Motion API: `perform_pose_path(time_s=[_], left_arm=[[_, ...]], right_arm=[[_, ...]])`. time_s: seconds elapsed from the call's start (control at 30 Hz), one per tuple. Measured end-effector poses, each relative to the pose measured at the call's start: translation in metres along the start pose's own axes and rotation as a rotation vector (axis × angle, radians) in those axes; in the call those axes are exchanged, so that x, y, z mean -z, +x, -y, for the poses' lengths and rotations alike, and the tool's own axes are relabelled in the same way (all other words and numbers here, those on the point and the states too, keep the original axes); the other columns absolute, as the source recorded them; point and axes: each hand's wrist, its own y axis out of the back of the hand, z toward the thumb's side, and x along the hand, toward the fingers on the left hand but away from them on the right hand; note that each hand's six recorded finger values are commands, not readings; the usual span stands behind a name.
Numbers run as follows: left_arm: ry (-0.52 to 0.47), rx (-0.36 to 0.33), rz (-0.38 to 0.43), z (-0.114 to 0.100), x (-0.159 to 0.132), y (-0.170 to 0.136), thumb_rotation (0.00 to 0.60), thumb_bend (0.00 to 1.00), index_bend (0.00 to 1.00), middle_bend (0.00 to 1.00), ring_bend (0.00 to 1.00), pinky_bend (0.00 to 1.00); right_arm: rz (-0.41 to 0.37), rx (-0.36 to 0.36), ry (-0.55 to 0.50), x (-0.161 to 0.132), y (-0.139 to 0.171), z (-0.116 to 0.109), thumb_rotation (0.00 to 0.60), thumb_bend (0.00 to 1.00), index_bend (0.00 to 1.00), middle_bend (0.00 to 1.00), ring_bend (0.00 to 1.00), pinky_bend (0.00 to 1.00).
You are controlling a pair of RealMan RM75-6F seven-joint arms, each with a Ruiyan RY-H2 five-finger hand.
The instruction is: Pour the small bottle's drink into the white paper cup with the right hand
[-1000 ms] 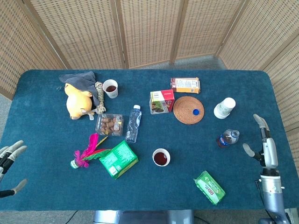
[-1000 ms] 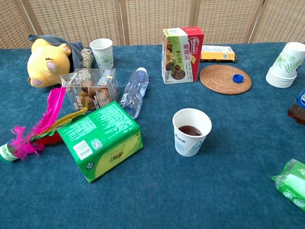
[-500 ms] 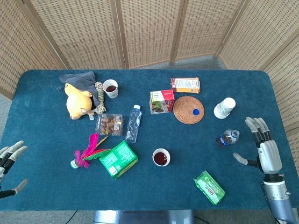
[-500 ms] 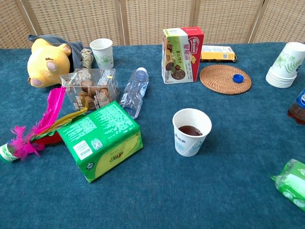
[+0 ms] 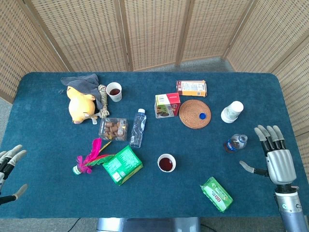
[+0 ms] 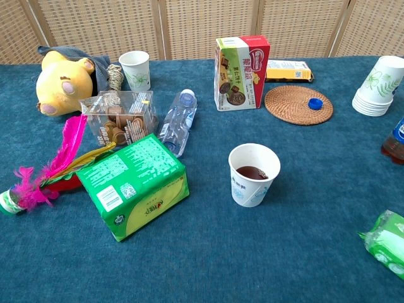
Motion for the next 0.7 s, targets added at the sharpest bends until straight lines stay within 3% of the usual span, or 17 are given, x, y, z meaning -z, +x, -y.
perform_pose_path(time_s=[0.2, 0.37, 0.5, 0.7], left_arm=[[0.029, -0.029, -0.034, 0.001, 0.000, 0.000, 0.600, 0.37, 0.00, 0.00, 0.00, 0.00], [0.054, -0.060, -0.080, 0.002, 0.004, -0.002, 0.600, 0.37, 0.00, 0.00, 0.00, 0.00], [0.057, -0.088, -0.109, 0.003, 0.007, -0.006, 0.600, 0.37, 0.00, 0.00, 0.00, 0.00], [0.086, -0.122, -0.156, 0.004, 0.013, -0.007, 0.600, 0.37, 0.00, 0.00, 0.00, 0.00]], right_arm=[[0.070, -0.038, 0.103, 0.004, 0.009, -0.004, 0.162, 0.00, 0.00, 0.00, 0.00, 0.00], [0.161, -0.080, 0.133, 0.010, 0.013, -0.007, 0.163, 0.00, 0.00, 0.00, 0.00, 0.00], [0.222, -0.070, 0.140, 0.020, 0.012, -0.014, 0.170, 0.00, 0.00, 0.00, 0.00, 0.00], [0.290, -0.090, 0.164, 0.026, 0.017, -0.018, 0.256, 0.00, 0.00, 0.00, 0.00, 0.00]])
